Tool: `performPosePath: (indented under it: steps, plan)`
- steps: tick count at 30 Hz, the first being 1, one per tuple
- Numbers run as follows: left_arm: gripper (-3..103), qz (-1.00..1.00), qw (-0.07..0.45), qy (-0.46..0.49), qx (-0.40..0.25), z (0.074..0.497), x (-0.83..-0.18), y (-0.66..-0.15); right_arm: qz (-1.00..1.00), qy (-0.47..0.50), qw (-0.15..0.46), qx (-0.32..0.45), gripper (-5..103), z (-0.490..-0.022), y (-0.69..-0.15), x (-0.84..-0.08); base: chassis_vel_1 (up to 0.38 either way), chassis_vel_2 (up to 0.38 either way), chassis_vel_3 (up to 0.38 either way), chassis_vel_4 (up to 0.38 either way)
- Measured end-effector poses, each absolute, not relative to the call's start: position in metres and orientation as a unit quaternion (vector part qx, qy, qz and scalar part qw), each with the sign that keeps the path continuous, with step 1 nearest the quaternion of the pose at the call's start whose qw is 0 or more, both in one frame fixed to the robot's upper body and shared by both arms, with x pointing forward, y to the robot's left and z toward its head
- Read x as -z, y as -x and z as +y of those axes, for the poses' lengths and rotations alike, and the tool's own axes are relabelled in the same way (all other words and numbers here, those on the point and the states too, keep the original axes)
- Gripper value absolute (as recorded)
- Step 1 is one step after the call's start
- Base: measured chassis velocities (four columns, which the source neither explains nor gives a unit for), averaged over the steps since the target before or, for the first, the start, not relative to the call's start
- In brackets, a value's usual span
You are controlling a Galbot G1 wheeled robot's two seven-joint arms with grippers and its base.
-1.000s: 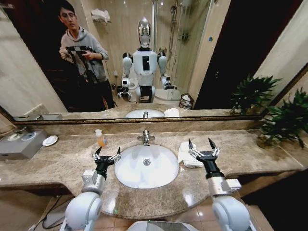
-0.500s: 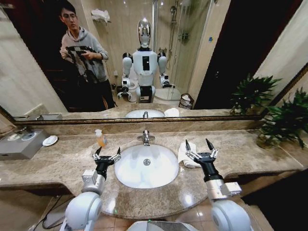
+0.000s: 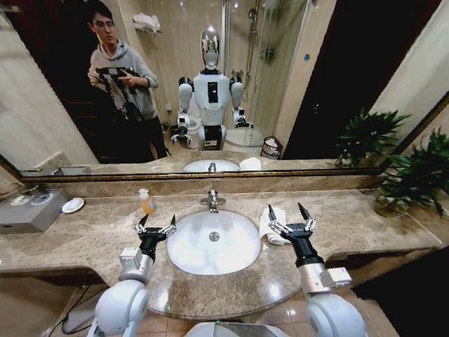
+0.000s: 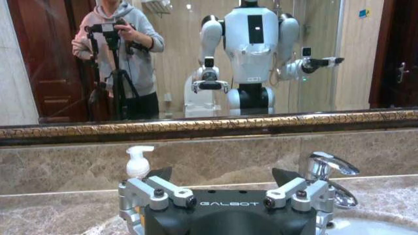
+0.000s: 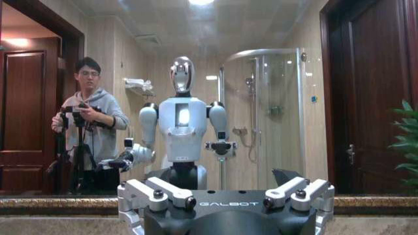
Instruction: Pick up the towel from the sink counter and wipe the mirror surface.
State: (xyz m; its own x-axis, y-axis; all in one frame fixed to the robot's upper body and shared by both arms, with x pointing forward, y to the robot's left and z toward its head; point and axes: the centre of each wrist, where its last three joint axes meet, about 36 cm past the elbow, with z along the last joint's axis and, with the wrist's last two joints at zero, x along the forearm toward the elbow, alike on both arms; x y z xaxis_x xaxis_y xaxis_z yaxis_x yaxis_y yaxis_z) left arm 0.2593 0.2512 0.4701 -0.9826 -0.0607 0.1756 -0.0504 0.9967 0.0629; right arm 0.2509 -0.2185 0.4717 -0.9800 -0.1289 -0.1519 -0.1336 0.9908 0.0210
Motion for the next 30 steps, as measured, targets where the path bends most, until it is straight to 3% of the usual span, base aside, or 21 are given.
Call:
performPosePath:
  steps: [15,30]
  plan:
    - [100,-0.995,0.089,-0.028,0.029,0.2513,-0.4701,-0.2593,0.995,0.066,0.075,-0.015,100,-0.2187,-0.2512,-0.4715,-0.020,-0.011,0.024,0.020]
    - [100,-0.995,0.089,-0.028,0.029,0.2512,-0.4702,-0.2594,0.995,0.065,0.074,-0.015,100,-0.2190,-0.2514,-0.4711,-0.196,-0.175,0.172,0.174]
